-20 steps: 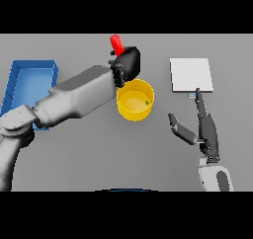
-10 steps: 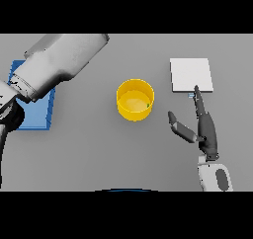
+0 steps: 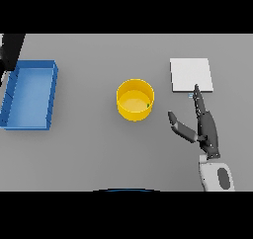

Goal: Pick up the red beaker and tilt it to pour out 1 green nut into yellow bowl. Pick up the yellow bowl and place it on the metallic measuring scale.

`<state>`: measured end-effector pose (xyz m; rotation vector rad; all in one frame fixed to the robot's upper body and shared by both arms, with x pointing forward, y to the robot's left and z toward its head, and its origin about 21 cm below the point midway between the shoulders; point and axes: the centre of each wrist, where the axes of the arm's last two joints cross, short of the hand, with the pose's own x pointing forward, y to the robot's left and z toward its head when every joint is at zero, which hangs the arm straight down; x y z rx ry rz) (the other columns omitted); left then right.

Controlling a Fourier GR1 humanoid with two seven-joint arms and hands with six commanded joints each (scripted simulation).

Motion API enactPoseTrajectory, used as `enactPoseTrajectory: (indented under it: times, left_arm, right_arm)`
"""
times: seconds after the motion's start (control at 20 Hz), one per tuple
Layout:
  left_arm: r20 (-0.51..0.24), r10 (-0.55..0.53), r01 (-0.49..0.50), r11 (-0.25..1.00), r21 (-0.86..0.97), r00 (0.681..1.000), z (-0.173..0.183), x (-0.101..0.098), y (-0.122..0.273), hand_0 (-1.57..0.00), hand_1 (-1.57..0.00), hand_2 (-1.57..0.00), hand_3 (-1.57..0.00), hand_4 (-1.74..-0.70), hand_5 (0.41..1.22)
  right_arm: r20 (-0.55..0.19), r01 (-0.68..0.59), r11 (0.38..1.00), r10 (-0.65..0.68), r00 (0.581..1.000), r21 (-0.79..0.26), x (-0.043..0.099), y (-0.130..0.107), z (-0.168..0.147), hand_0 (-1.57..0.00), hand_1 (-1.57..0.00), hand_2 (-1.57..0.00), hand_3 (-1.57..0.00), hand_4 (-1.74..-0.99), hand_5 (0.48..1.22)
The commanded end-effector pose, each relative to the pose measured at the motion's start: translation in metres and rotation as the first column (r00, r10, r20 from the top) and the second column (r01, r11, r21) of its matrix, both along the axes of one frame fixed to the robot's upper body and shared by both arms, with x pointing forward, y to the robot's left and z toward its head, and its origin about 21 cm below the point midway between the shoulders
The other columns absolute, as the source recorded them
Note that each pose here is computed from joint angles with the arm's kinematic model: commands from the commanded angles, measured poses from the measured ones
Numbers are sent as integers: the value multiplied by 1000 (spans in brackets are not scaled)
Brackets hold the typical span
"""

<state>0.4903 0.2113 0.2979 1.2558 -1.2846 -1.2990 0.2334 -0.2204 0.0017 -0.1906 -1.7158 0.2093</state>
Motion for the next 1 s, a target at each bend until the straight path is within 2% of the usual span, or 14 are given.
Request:
enactPoseTrajectory:
  times: [0.0, 0.1, 0.15, 0.3, 0.35, 0.55, 0.65, 0.7, 0.8, 0.95]
  left_arm:
    - [1, 24, -23, 997, -71, 1000, -5, 0, 15, -1571, -1571, -1565, -1410, -1737, 1221]
    - [6, 92, -88, 968, -233, 996, -18, -3, 48, -1571, -1571, -1567, -1428, -1739, 1221]
    - [3, 151, -144, 947, -287, 988, -26, -5, 58, -1571, -1571, -1568, -1414, -1739, 1221]
    - [21, 267, -227, 855, -466, 963, -57, -16, 95, -1571, -1571, -1569, -1446, -1740, 1221]
    - [6, 310, -265, 821, -505, 951, -69, -21, 101, -1571, -1571, -1570, -1445, -1740, 1221]
    - [-66, 433, -383, 702, -601, 899, -116, -49, 117, -1571, -1571, -1570, -1452, -1741, 1221]
    - [-88, 452, -402, 668, -627, 888, -141, -71, 121, -1571, -1571, -1571, -1450, -1741, 1221]
    - [-102, 457, -410, 650, -640, 884, -147, -78, 118, -1571, -1571, -1571, -1452, -1741, 1221]
    - [-140, 473, -442, 622, -646, 870, -168, -96, 120, -1571, -1571, -1571, -1449, -1741, 1221]
    - [-178, 498, -478, 579, -661, 849, -184, -111, 121, -1571, -1571, -1571, -1493, -1741, 1221]
  right_arm:
    - [1, -3, 1000, 3, 1000, 1, 0, -6, 0, 1, 1, 1, 1, -1220, 587]
    - [-5, -10, 1000, 10, 1000, -5, -2, -4, -3, 1, 1, 1, 1, -1226, 587]
    - [0, -12, 1000, 12, 1000, -18, 1, -2, -3, 1, 1, 1, 1, -1223, 591]
    - [-2, -22, 999, 22, 1000, -30, -2, -1, -6, 1, 1, 1, 1, -1212, 604]
    - [-21, -21, 999, 20, 1000, -39, 0, 1, -6, 1, 1, 1, 1, -1212, 610]
    - [-7, -42, 997, 42, 999, -63, 0, -6, 0, 1, 1, 1, 1, -1210, 649]
    - [-6, -48, 997, 47, 999, -67, -5, -6, 0, 1, 1, 1, 1, -1206, 657]
    - [-25, -44, 997, 43, 999, -64, -1, -5, 0, 1, 1, 1, 1, -1210, 660]
    - [-18, -42, 997, 41, 999, -62, -2, -3, -3, 1, 1, 1, 1, -1217, 664]
    - [-3, -47, 997, 47, 999, -63, -2, 1, -2, 1, 1, 1, 1, -1216, 664]
